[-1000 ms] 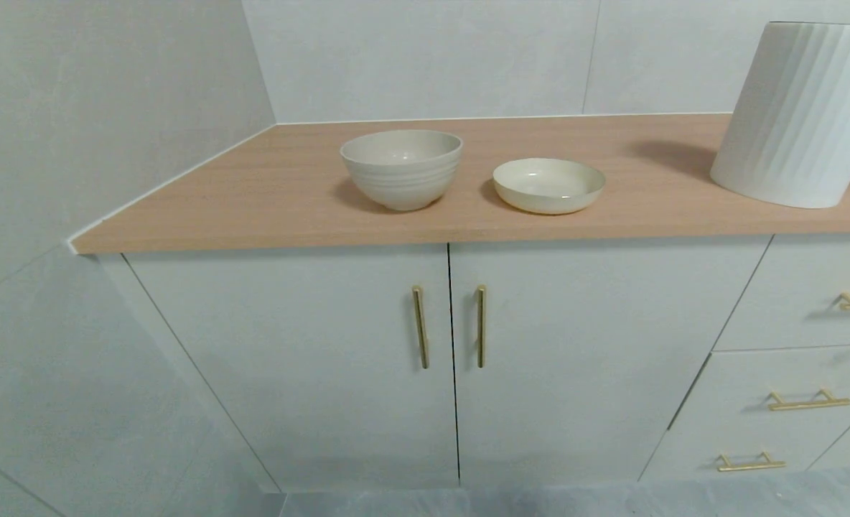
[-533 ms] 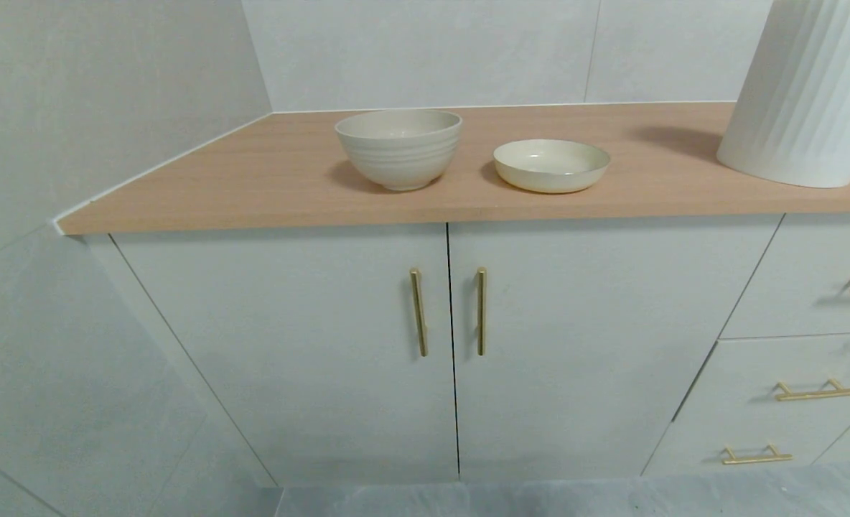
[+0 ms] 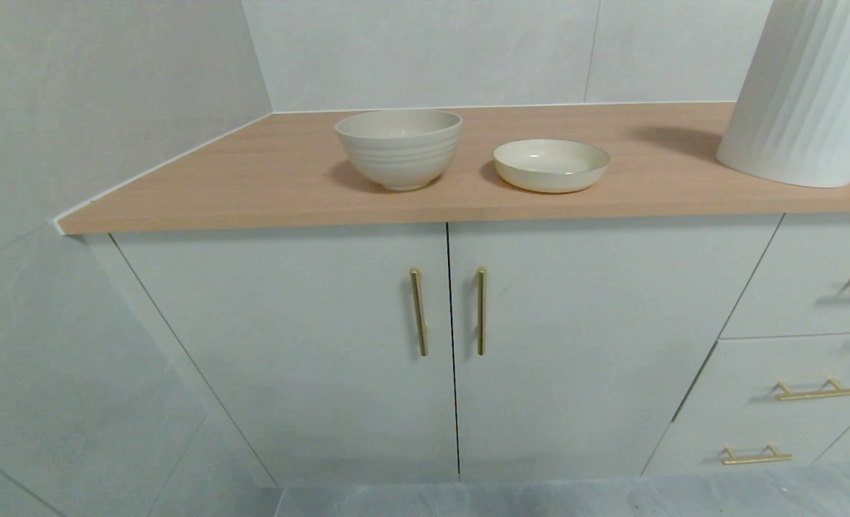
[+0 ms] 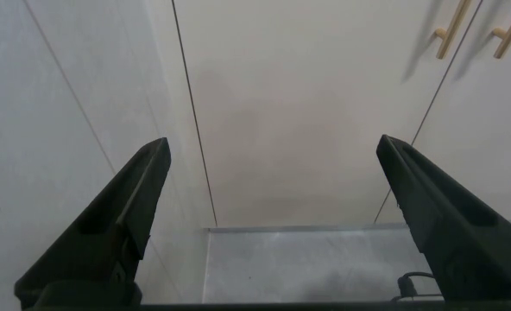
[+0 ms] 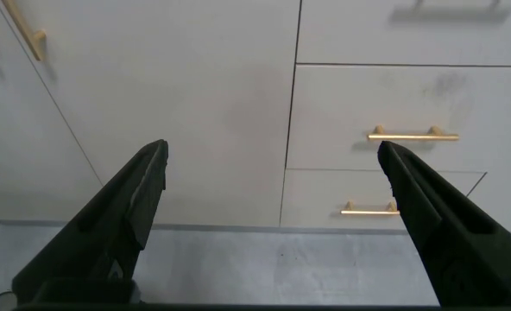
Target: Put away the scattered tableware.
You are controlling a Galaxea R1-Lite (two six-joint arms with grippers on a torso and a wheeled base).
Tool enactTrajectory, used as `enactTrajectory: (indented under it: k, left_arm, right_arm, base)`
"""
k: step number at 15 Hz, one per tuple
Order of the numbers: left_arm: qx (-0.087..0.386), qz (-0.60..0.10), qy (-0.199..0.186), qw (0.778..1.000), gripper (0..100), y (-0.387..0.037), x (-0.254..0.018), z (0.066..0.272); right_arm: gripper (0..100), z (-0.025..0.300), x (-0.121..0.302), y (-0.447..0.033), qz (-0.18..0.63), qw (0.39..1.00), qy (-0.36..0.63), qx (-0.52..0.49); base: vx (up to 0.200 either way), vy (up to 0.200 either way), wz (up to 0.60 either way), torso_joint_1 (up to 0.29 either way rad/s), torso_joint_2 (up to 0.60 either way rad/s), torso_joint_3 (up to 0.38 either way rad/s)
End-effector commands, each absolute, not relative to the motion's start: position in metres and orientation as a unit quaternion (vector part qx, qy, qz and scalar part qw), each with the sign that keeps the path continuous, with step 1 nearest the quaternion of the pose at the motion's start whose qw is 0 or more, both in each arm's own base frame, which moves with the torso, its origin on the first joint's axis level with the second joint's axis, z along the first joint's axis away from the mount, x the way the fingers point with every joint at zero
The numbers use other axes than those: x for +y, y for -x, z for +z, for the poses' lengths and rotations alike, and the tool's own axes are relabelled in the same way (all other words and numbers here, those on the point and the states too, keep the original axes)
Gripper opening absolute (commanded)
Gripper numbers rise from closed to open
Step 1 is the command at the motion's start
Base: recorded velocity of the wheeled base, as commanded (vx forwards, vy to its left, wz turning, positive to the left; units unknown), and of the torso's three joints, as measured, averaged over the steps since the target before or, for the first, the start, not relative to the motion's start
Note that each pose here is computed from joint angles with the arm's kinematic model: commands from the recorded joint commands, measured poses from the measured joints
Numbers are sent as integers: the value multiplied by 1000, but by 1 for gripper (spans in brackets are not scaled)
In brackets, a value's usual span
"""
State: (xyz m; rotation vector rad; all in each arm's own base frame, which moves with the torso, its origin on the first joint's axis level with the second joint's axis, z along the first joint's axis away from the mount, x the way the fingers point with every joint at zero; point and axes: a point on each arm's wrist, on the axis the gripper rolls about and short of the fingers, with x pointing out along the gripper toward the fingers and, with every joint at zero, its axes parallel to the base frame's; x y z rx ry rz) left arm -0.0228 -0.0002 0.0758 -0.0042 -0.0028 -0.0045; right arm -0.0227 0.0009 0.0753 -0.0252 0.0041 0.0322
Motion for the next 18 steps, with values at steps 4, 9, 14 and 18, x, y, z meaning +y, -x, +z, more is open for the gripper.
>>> enactTrajectory:
  k: [4,9,14,18]
  left_arm:
    - [-2,-2,2,1000,100,23,0,76]
    - [-2,-2,2,1000,100,23,0,76]
    - [-2,-2,2,1000,100,23,0,76]
    - [-2,-2,2,1000,100,23,0,76]
  right_arm:
    - [100,112,3,28,70,997,11,-30]
    - [100,124,8,0,184,978,-6,96]
    - [100,137,18,-59,270,932,17,242]
    - [100,167,49,-117,347,911,38,219]
  base:
    - [0,0,0,0,0,0]
    - [0,0,0,0,0,0]
    - [0,0,0,0,0,0]
    - [0,0,0,0,0,0]
